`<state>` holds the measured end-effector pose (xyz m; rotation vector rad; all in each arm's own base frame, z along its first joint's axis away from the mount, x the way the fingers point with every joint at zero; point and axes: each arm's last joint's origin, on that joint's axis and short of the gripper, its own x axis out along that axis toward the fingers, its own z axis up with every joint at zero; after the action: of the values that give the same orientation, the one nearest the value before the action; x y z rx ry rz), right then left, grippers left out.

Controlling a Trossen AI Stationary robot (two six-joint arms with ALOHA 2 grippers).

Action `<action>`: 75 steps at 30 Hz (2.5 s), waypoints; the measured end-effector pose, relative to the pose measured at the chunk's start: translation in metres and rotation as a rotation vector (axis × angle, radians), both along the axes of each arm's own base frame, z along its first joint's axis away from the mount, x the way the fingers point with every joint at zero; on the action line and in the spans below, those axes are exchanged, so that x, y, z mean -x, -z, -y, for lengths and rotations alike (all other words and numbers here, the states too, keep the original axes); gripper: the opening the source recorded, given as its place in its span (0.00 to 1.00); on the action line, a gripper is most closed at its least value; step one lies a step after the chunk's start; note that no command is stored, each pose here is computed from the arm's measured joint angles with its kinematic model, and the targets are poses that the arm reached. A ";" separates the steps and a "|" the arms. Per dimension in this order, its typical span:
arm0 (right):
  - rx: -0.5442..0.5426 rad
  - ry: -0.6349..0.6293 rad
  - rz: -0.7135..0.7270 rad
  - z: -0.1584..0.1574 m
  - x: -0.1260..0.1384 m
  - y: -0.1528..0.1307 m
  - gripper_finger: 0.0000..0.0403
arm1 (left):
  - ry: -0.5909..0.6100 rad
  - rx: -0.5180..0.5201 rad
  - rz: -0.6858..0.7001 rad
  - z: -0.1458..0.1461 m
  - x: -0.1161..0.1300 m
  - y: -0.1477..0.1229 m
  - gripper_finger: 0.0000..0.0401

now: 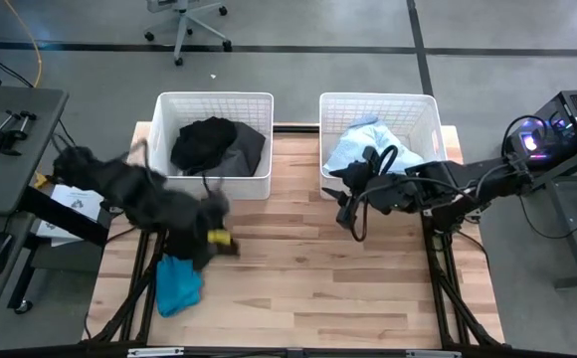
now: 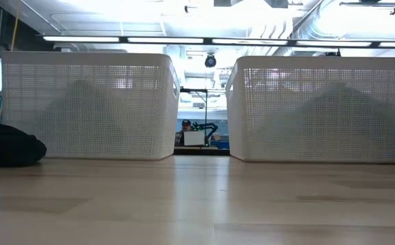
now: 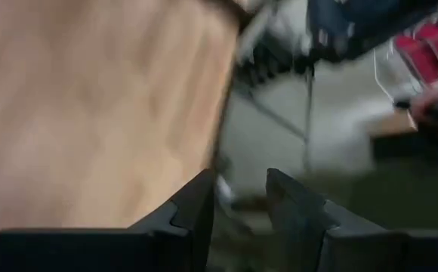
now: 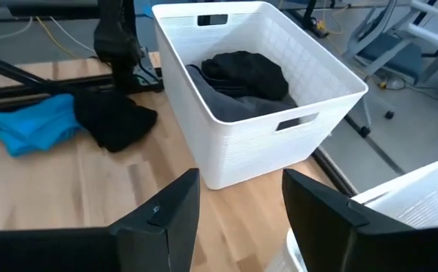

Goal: Sort clothes
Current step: Put the blue short into the right white laundry bin

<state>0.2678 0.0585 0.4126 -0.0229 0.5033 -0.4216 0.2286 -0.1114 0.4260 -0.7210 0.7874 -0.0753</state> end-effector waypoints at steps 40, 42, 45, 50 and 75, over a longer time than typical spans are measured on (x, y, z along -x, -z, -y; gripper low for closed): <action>-0.286 -0.410 0.052 -0.014 -0.006 -0.008 0.44 | -0.437 0.031 -0.941 0.068 0.036 0.281 0.19; -0.319 -0.500 0.072 -0.018 -0.008 -0.011 0.44 | -0.408 -0.004 -0.804 0.067 0.020 0.268 0.07; -0.316 -0.534 0.094 -0.020 -0.013 -0.011 0.44 | -0.383 -0.035 -0.567 0.063 -0.006 0.233 0.07; -0.283 -0.520 0.070 -0.018 -0.022 -0.004 0.44 | -0.295 -0.108 -0.230 0.051 -0.041 0.159 0.08; 0.104 -0.736 0.024 -0.053 -0.090 0.048 0.58 | -0.054 -0.264 0.309 0.000 -0.082 0.029 0.05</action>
<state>0.3574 0.1119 0.3648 -0.2940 0.4150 0.2729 0.3107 -0.1112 0.3975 -0.4649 0.4707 -0.0318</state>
